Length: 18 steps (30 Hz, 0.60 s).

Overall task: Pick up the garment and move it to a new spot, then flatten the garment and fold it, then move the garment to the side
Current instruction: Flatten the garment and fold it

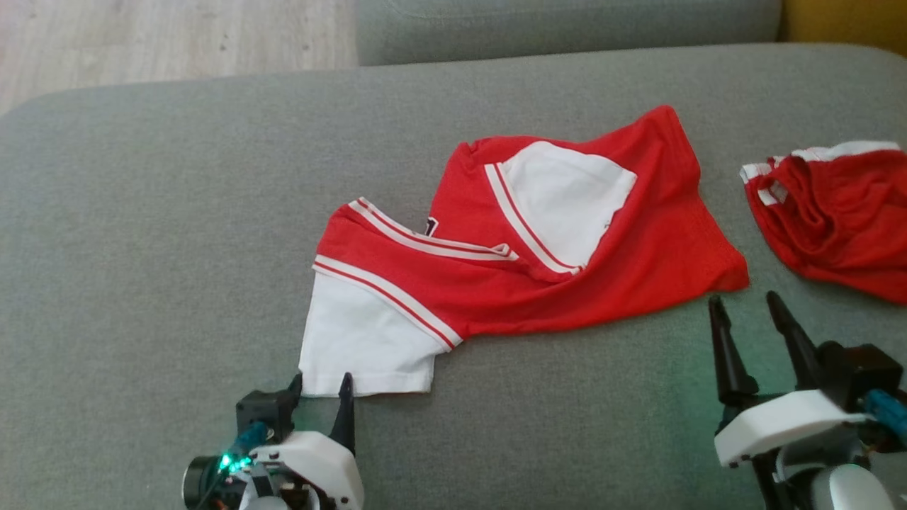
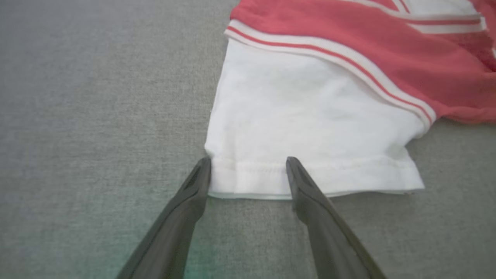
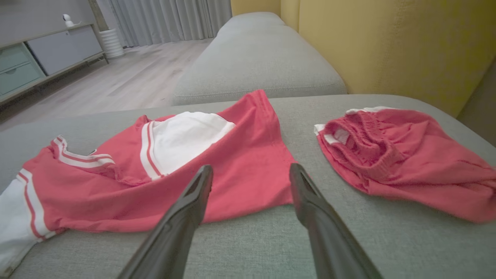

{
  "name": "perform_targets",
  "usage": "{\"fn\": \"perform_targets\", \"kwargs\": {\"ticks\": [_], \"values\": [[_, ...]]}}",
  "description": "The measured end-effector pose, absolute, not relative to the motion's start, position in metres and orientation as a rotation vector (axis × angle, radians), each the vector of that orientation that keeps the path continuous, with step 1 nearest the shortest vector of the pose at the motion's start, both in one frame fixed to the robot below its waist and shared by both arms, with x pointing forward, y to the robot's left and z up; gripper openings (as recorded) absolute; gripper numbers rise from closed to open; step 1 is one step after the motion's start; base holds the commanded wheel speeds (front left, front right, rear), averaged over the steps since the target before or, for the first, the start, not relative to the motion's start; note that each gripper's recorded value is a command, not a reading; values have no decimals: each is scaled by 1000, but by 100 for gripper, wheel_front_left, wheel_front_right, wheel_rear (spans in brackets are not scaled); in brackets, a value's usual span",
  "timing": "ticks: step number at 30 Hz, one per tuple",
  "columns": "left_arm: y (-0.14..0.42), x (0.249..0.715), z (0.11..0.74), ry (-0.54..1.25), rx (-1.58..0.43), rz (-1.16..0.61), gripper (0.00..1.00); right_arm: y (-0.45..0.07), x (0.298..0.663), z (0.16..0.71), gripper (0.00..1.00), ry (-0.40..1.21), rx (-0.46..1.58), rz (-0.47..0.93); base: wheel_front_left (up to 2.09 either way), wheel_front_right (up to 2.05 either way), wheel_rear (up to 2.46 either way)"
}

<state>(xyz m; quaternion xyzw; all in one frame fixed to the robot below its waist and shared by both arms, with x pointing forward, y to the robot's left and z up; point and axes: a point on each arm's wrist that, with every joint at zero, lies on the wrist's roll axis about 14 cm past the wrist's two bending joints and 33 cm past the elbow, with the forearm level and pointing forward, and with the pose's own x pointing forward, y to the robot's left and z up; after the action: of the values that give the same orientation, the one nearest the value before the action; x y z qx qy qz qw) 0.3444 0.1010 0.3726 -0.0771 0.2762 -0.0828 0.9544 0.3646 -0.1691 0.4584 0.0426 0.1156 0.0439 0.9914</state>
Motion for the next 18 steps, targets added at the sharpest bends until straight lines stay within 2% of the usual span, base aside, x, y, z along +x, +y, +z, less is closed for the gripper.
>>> {"fn": "perform_targets", "kwargs": {"ticks": [10, 11, 12, 13, 14, 18], "values": [[96, 346, 362, 616, -157, -166, 100, -179, 372, 458, 100, 231, 66, 60, 0, 0, 0], [95, 346, 361, 621, -153, -170, 93, -179, 374, 459, 100, 228, 66, 61, 0, 0, 0], [95, 347, 361, 624, -150, -175, 49, -179, 375, 459, 100, 227, 66, 60, 0, 0, 0], [94, 347, 361, 624, -149, -179, 14, -179, 376, 459, 100, 228, 64, 60, 0, 0, 0], [93, 347, 361, 624, -150, -181, 0, -180, 376, 456, 100, 238, 57, 58, 0, 0, 0], [93, 347, 363, 609, -156, -178, 0, -194, 379, 442, 100, 307, 31, 21, 0, 0, 0]]}}
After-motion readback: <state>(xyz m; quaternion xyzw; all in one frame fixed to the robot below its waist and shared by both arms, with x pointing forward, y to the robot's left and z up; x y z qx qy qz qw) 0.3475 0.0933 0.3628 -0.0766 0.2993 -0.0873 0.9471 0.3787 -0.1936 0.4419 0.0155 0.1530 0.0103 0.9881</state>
